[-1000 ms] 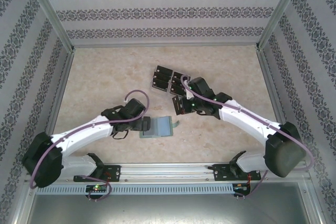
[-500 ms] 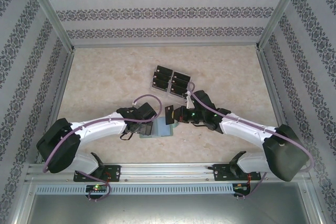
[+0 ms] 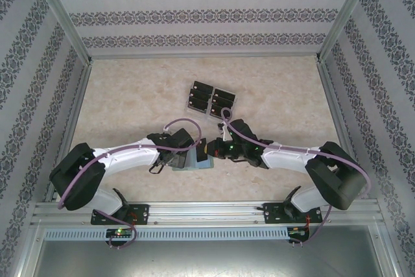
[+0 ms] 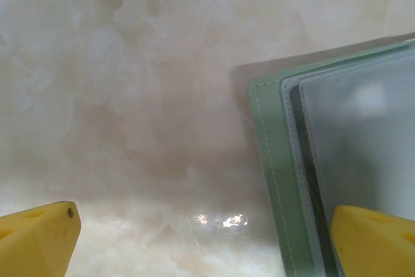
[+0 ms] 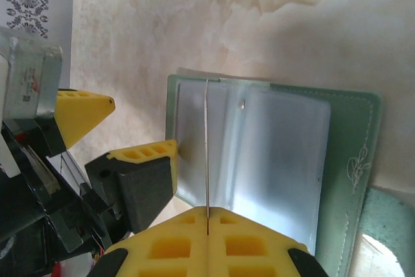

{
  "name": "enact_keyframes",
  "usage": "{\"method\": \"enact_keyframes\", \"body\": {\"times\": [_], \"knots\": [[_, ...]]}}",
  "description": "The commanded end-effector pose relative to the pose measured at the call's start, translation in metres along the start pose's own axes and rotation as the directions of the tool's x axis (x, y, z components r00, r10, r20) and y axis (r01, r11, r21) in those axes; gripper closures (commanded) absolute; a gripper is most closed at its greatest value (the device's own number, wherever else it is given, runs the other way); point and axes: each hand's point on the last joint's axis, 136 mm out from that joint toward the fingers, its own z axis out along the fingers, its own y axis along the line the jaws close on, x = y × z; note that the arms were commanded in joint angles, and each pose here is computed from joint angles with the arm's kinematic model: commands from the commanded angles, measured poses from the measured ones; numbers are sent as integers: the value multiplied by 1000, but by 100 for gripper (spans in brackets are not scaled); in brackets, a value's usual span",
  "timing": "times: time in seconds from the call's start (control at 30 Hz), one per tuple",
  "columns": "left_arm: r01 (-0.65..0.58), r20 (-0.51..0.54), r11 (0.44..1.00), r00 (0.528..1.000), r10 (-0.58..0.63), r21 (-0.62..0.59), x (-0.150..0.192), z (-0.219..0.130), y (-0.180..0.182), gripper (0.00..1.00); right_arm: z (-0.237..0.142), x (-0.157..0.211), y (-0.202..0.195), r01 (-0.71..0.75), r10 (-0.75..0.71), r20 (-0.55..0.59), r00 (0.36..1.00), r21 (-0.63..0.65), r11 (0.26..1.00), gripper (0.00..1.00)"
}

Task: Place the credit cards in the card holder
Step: Insert the credit card into the card slot.

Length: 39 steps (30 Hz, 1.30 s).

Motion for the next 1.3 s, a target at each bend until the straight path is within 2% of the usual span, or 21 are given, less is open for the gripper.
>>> {"method": "enact_keyframes", "body": {"times": [0.0,0.47,1.27], "knots": [[-10,-24,998,1000,8,-62,11,0,12,0,6,5,0,-3,3,-3,1000,-25,1000,100],[3,-32,997,999,-5,-74,16,2,16,0,18,11,-15,-39,39,-6,999,-30,999,100],[14,15,996,1000,-13,-83,3,-14,22,0,33,17,-6,-95,91,-40,995,-115,989,100]]}}
